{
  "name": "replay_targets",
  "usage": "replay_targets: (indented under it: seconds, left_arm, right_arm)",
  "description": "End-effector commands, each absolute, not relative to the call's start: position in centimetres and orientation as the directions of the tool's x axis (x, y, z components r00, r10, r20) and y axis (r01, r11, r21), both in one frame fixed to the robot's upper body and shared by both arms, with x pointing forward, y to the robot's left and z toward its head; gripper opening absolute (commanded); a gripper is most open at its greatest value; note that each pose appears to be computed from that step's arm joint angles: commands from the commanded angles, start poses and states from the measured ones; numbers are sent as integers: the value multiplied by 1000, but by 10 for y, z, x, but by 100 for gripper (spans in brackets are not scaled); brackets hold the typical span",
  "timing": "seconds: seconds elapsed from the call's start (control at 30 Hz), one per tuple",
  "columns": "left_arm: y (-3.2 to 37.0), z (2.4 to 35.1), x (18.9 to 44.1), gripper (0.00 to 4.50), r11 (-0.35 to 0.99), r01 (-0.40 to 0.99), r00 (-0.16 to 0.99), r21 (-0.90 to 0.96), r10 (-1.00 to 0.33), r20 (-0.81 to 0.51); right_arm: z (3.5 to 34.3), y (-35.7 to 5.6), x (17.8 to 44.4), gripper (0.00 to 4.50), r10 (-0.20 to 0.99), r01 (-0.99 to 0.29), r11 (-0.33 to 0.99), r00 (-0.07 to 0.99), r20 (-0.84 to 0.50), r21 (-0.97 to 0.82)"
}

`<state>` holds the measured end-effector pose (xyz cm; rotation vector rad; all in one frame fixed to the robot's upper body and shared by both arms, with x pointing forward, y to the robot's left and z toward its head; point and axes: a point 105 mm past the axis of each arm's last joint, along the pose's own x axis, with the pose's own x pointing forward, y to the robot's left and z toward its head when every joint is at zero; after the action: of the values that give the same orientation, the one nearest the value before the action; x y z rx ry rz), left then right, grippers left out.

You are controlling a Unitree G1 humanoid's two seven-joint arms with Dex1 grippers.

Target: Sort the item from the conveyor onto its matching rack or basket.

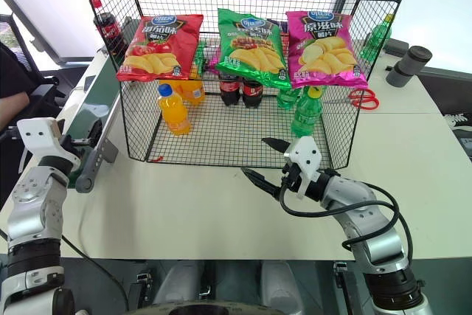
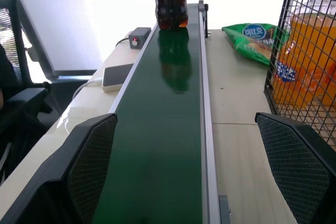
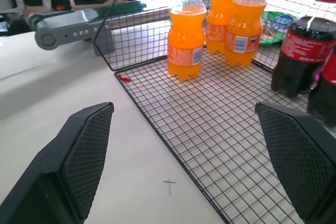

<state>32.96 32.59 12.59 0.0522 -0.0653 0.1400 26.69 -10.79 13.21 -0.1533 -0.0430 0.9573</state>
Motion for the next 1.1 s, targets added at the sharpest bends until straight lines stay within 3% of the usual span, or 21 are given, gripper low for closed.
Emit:
replay_targets:
  seconds: [0.03, 0.4, 0.9, 1.1]
  left_arm:
    - [326, 137, 331, 450, 987, -149, 983, 59, 142, 113]
    - [327, 135, 332, 450, 985, -157, 983, 64, 150, 110]
    - [331, 136, 331, 450, 987, -162, 981, 5, 161, 113]
    - [343, 128, 327, 450, 973, -230, 969, 31, 227, 93]
  right_arm:
    - [144, -100, 263, 449, 838, -824, 539, 545, 14, -174]
    - [153, -82, 255, 449, 878, -863, 478, 474, 65, -165]
    - [153, -75, 260, 449, 881, -864, 473, 467, 74, -172]
    - [154, -75, 262, 449, 876, -859, 481, 475, 77, -175]
